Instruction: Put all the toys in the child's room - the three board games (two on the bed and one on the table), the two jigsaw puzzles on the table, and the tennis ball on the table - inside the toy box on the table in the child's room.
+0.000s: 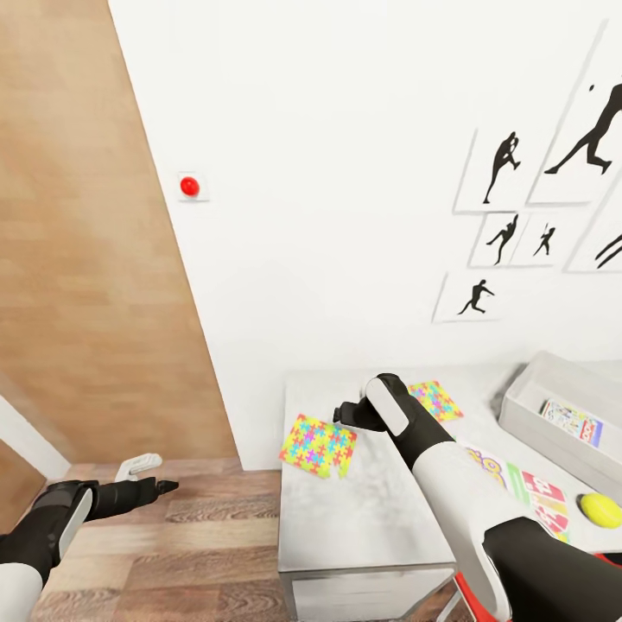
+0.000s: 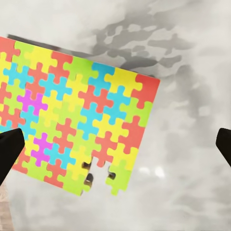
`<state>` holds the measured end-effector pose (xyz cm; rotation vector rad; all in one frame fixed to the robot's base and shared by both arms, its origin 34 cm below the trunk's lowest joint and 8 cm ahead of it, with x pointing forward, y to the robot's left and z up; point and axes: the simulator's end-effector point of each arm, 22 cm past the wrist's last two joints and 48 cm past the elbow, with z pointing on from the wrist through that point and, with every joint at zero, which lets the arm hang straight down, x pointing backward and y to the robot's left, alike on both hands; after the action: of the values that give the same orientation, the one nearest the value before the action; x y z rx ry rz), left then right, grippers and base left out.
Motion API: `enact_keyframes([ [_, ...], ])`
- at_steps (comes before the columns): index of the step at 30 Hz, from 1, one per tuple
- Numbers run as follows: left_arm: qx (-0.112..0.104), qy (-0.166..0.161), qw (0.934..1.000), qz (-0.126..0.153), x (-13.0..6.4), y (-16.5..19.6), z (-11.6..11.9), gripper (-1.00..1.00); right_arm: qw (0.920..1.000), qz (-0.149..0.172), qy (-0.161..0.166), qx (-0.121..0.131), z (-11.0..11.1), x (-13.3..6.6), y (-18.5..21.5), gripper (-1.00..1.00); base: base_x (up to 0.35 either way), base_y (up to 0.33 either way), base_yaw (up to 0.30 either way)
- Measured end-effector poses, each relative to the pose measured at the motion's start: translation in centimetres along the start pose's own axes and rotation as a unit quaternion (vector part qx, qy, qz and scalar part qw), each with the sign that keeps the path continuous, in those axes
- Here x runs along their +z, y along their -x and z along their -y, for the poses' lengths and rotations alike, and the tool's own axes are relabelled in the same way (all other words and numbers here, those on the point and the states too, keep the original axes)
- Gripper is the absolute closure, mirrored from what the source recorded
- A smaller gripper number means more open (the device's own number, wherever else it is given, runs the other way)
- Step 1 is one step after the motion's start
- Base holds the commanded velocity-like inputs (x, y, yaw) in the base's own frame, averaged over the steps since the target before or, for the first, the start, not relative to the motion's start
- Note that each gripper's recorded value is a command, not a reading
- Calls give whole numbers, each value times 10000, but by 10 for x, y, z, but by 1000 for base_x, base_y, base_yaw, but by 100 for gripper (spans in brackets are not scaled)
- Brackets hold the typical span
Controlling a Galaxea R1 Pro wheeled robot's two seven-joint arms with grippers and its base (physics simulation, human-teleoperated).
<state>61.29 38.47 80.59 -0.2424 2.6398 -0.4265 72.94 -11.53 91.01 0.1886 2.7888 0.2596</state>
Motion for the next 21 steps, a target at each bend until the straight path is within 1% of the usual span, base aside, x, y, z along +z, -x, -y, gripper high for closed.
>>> enact_keyframes([
  [21,-43,41,9999,-157,11,-13,-7,-100,9999,-88,-37,77,6,19,-6,-100,0,0,0],
])
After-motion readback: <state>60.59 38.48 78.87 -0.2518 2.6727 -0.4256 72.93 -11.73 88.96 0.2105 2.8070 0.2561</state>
